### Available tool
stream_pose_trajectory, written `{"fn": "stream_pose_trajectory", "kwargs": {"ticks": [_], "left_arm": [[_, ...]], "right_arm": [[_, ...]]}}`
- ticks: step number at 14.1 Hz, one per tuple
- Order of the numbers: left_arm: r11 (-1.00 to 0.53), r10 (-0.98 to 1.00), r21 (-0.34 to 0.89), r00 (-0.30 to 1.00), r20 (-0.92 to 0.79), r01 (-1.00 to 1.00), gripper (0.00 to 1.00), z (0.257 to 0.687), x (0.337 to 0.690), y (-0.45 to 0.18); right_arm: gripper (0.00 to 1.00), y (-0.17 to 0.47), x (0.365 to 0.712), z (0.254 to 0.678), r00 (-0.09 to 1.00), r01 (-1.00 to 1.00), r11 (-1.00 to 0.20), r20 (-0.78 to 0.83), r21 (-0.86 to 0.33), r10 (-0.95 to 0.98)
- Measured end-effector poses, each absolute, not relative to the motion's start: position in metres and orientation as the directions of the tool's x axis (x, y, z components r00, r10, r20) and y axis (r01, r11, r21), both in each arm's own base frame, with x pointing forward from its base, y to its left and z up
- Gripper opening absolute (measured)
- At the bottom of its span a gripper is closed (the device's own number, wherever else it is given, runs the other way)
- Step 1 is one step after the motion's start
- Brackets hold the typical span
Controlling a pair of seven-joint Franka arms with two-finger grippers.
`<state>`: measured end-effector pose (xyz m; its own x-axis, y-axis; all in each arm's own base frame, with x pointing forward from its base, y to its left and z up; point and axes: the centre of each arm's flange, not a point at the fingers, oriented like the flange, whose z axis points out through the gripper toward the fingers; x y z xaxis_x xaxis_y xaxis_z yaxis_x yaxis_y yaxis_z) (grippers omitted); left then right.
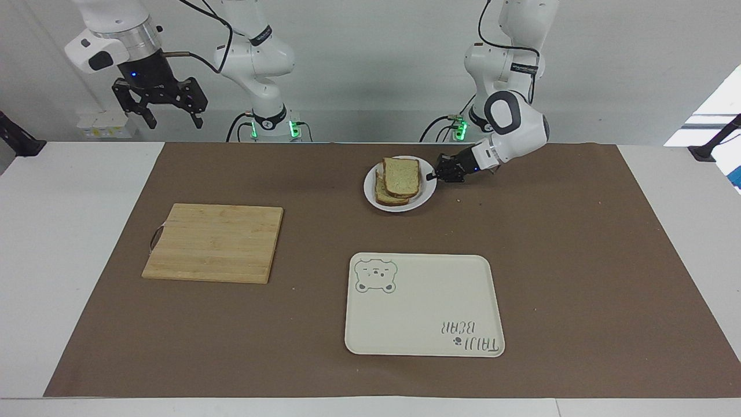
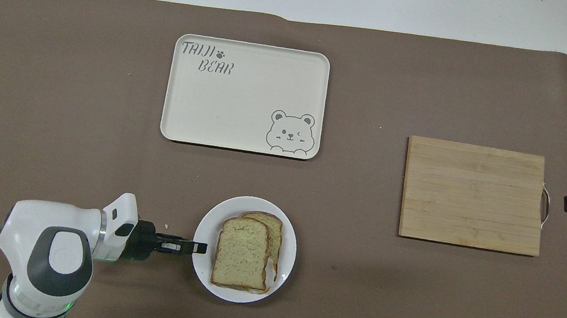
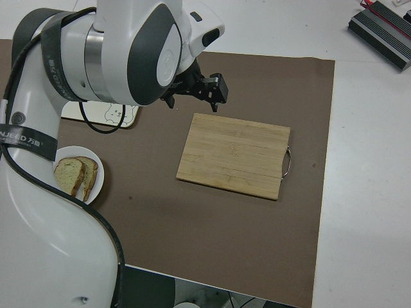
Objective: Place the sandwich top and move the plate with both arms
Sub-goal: 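Slide the plate with the left gripper onto the bear tray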
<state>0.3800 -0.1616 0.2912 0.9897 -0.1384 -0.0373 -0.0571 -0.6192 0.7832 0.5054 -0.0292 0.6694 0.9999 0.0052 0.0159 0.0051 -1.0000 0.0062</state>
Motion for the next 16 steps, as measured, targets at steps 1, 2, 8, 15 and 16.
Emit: {"fn": "stream_pose_trajectory", "kwargs": {"ticks": [1,2,8,15,16], "left_arm": [[-0.601,-0.142,0.798,0.989,-0.049,-0.047,0.05,0.297,0.397,-0.159],[-0.586,-0.142,0.809,0.988,-0.057,-0.038,0.05,0.303,0.416,-0.152],[-0.591,-0.153,0.804,0.988,-0.028,-0.069,0.05,0.335,0.538,-0.107],[-0.574,-0.122,0.813,0.992,0.029,-0.095,0.05,0.303,0.649,-0.104],[-0.573,-0.114,0.815,0.993,0.031,-0.091,0.05,0.298,0.66,-0.107]], "right_arm": [[1.0,-0.029,0.506,0.67,1.0,0.006,-1.0,0.017,0.006,0.006],[1.0,-0.029,0.506,0.67,1.0,0.006,-1.0,0.018,0.006,0.006],[1.0,-0.029,0.506,0.671,1.0,0.005,-1.0,0.021,0.006,0.005],[1.0,-0.03,0.506,0.671,1.0,0.003,-1.0,0.021,0.006,0.004],[1.0,-0.03,0.506,0.671,1.0,0.003,-1.0,0.021,0.006,0.003]]}}
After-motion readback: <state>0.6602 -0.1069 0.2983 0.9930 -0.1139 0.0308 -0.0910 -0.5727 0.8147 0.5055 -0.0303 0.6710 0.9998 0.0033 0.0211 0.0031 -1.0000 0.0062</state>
